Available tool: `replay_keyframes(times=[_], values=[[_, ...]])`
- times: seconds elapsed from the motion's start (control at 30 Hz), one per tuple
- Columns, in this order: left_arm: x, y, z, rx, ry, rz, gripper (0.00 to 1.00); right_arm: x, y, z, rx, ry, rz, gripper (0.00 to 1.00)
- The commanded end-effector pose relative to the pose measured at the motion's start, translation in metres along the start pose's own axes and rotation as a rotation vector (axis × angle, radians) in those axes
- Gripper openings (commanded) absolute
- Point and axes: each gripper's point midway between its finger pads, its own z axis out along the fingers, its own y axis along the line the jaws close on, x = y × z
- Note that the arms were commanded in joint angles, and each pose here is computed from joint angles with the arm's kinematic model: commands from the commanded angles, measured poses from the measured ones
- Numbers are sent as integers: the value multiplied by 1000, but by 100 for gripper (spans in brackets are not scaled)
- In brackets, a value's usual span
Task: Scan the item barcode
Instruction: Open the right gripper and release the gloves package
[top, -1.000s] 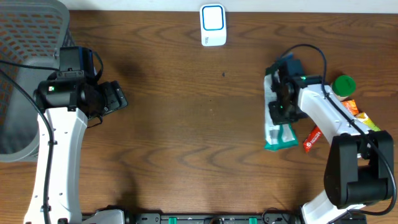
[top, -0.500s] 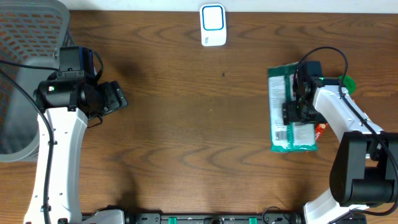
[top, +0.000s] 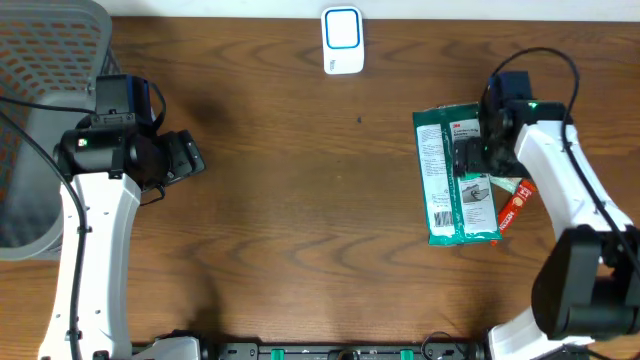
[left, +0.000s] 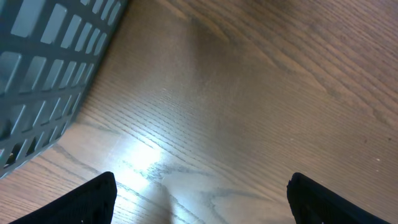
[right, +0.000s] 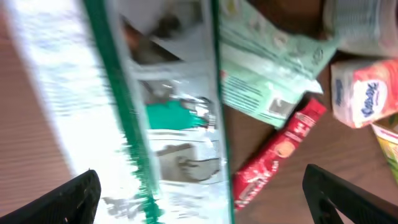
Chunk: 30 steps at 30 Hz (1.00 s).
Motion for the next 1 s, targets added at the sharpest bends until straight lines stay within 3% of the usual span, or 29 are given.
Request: replay_keyframes(times=[0.0, 0.97], values=[[0, 4, 2, -21, 5, 2, 88, -7, 18, -20, -111, -50, 26, 99], [0, 4, 2, -21, 5, 2, 89, -6, 18, -20, -111, -45, 52, 99]])
